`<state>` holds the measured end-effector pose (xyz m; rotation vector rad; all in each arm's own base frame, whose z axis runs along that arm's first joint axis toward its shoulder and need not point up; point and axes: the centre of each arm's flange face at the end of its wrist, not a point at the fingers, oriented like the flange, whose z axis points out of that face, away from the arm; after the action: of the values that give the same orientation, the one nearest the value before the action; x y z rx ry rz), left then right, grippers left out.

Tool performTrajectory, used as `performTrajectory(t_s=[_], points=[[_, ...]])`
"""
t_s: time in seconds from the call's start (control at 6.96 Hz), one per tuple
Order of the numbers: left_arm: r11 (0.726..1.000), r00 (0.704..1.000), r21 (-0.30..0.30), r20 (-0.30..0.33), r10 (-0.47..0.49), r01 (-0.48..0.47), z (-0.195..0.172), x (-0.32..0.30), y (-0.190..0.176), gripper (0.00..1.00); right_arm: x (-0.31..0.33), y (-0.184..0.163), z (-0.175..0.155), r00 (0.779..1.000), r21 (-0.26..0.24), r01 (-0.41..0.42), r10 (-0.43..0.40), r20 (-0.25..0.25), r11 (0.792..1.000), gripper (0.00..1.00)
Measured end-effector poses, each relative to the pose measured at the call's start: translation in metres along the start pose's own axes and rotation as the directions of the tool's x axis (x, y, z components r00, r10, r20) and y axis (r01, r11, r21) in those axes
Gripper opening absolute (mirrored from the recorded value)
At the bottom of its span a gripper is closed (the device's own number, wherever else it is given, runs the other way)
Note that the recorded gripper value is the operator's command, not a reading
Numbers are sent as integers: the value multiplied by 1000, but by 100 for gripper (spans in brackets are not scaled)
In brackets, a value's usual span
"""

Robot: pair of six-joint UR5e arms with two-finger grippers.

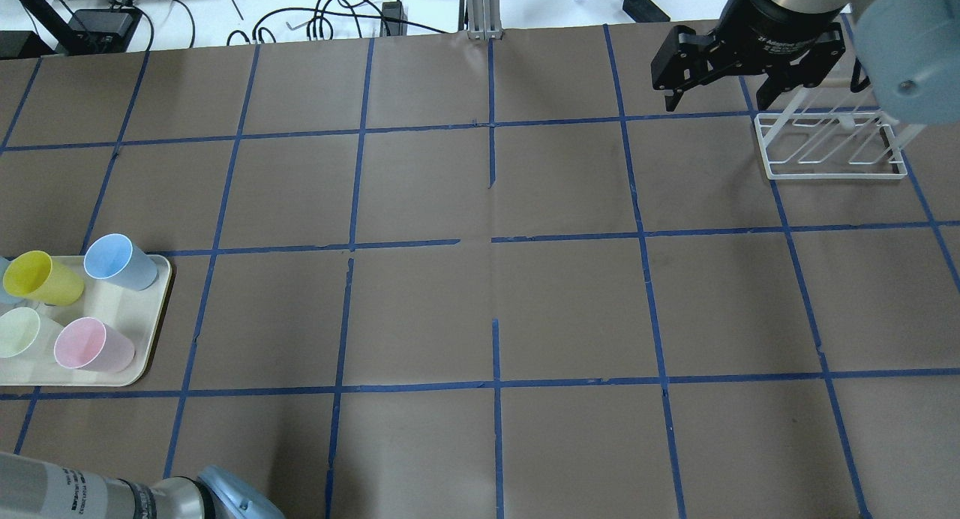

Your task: Transfer IKEA cup to right arm and place on rack

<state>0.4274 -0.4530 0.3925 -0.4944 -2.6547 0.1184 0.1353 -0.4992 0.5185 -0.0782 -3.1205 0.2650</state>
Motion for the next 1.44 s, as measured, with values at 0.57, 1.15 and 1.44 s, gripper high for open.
performTrajectory(t_s=[0.57, 1.15, 1.44], points=[[993, 942, 92, -322, 97, -71, 79, 161, -138, 0, 1, 13, -5, 1000, -51, -18, 18, 3, 999, 100], [986, 807, 41, -581, -109, 163, 190, 338, -218, 0, 25, 28, -28, 989, -198, -108, 125, 76, 974, 100], [964, 715, -34, -664, -219, 264, 212, 419, -228, 0, 50, 23, -33, 961, -250, -176, 221, 165, 952, 100]])
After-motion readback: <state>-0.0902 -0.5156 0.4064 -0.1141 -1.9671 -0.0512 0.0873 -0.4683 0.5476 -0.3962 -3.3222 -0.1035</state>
